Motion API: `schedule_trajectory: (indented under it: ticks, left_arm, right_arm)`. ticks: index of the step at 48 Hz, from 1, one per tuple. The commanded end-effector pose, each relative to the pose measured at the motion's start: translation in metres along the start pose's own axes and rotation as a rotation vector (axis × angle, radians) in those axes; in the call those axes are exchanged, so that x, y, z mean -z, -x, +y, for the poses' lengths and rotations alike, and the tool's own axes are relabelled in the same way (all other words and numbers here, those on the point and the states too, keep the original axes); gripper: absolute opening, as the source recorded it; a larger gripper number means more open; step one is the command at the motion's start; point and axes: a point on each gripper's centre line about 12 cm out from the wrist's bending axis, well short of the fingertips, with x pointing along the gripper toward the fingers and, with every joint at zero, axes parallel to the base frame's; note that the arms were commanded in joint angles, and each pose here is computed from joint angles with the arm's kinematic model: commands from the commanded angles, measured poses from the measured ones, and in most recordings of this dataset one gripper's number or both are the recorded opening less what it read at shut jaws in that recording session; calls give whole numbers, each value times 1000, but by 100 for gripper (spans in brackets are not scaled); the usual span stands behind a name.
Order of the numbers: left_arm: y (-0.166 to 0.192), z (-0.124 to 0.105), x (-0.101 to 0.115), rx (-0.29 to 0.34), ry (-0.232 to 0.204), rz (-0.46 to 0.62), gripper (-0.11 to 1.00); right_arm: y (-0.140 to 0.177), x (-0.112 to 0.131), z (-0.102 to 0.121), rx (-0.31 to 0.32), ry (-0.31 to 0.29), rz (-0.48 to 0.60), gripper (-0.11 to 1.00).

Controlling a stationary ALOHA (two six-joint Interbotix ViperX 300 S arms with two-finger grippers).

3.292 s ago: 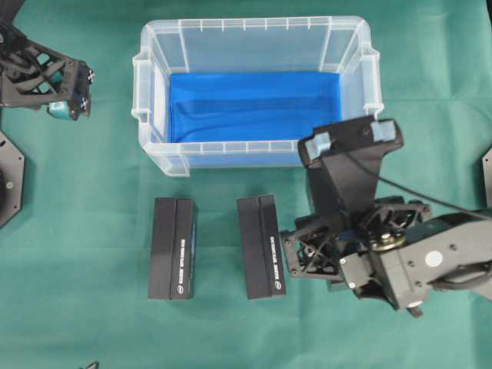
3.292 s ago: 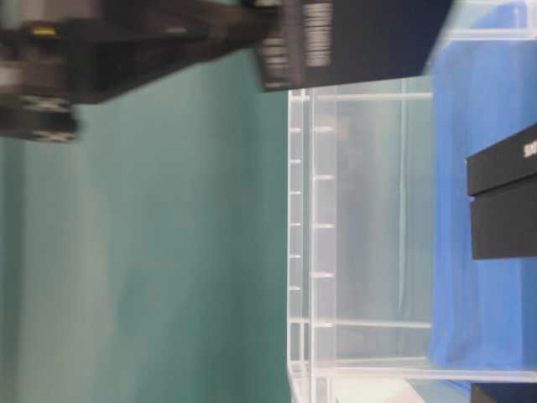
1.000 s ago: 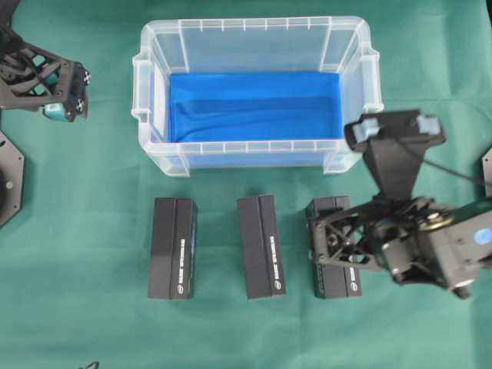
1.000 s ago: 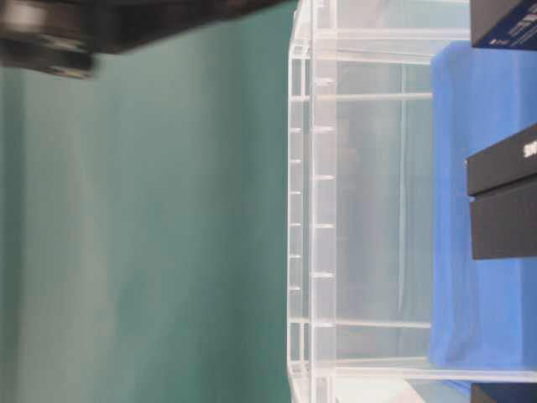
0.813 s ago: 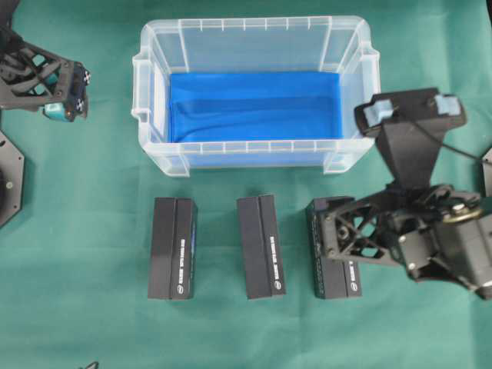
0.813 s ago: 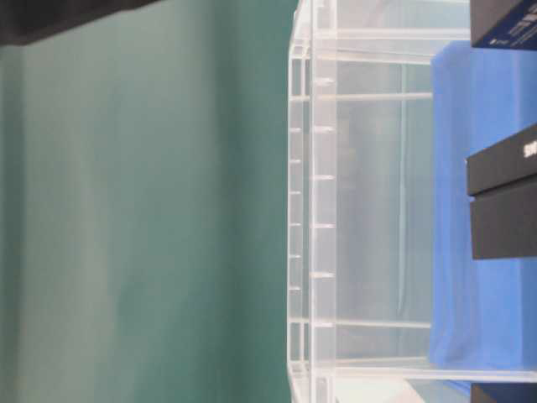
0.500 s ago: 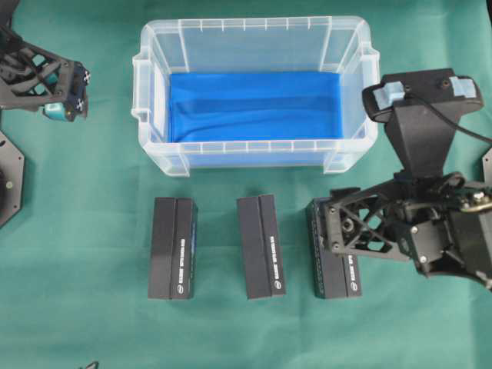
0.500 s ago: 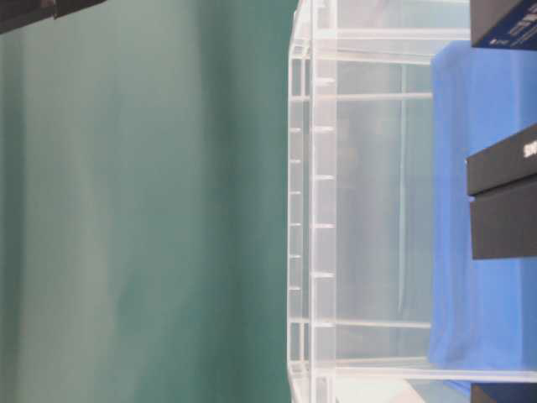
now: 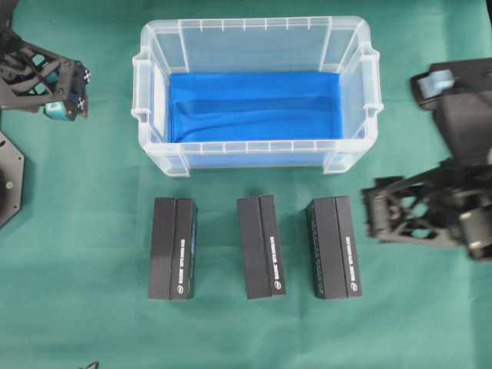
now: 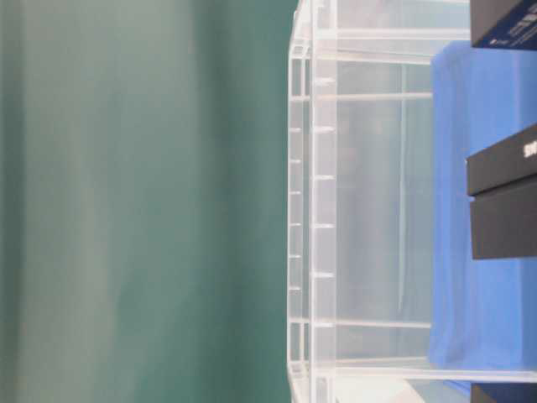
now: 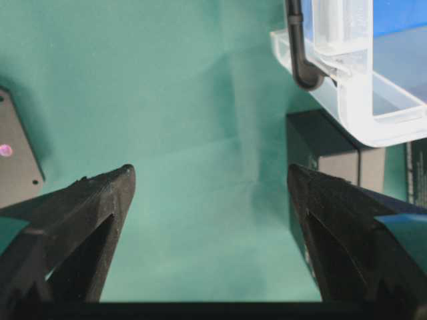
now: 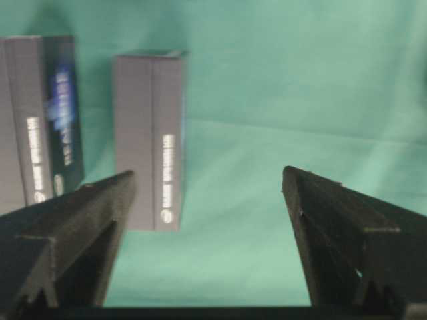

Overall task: Take out the box from the case.
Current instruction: 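Open the right gripper and withdraw it to the right side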

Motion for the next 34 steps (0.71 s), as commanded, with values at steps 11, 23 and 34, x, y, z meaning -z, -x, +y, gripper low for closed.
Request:
schedule_trajectory:
  ticks: [11, 23, 34]
  left_arm:
    - [5, 2, 1, 20, -1, -9, 95]
    - [7, 8, 3, 29, 0, -15, 95]
    - [8, 11, 4, 32, 2, -16, 95]
  right_arm:
    - [11, -18, -45, -38, 2, 20, 86]
    - [8, -24, -68, -43, 12, 29, 86]
    - [7, -27, -68, -61, 10, 28, 86]
